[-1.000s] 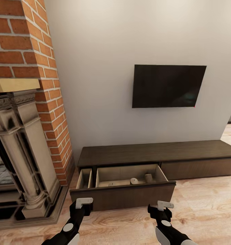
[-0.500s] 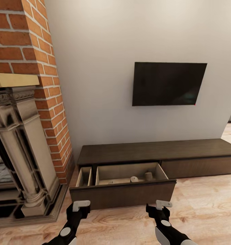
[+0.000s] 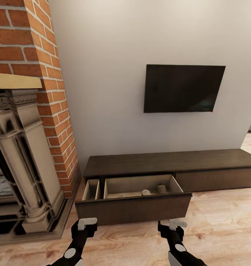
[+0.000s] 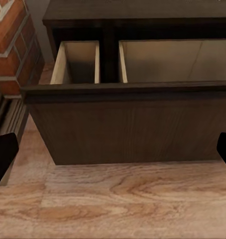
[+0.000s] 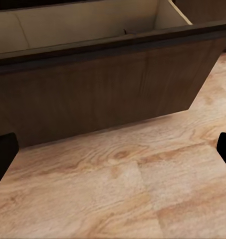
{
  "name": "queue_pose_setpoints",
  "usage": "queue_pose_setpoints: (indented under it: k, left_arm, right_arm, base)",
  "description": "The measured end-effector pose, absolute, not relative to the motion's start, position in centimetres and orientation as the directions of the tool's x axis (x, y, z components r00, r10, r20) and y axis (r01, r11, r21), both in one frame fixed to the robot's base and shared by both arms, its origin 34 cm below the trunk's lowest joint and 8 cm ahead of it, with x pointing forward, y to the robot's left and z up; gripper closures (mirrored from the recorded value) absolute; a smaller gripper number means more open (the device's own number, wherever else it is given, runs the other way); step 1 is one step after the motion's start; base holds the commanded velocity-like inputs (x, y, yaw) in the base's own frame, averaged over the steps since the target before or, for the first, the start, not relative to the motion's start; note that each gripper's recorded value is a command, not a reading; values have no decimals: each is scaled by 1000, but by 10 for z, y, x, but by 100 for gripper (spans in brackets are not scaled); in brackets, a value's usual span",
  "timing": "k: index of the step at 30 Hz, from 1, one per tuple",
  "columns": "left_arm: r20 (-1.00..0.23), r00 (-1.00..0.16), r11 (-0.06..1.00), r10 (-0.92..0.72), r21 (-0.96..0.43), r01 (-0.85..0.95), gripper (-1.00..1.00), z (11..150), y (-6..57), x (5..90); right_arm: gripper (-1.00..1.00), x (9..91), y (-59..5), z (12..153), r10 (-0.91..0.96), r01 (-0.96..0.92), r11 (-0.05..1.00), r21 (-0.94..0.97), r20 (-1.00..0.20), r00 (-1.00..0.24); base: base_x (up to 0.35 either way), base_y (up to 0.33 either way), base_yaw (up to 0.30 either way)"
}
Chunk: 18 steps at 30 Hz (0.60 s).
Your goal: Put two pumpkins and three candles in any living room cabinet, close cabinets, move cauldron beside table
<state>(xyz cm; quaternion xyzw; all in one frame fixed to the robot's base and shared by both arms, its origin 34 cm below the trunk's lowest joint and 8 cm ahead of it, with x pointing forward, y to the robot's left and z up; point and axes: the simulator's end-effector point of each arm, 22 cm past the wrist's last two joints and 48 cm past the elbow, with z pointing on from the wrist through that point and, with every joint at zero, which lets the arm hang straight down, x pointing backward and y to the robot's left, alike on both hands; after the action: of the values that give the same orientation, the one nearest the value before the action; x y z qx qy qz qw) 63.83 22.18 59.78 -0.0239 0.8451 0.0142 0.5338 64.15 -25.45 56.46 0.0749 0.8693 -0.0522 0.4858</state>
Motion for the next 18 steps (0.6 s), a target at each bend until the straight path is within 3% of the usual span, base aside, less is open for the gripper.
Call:
queue_pose_setpoints:
  k: [18]
  left_arm:
    - [-908,-418,998,-26,-3,-55,-100,565,222,634]
  right_arm:
    - [-100,634,-256,527,78,183,983,-23,-850,-522]
  base:
    - [0,0,0]
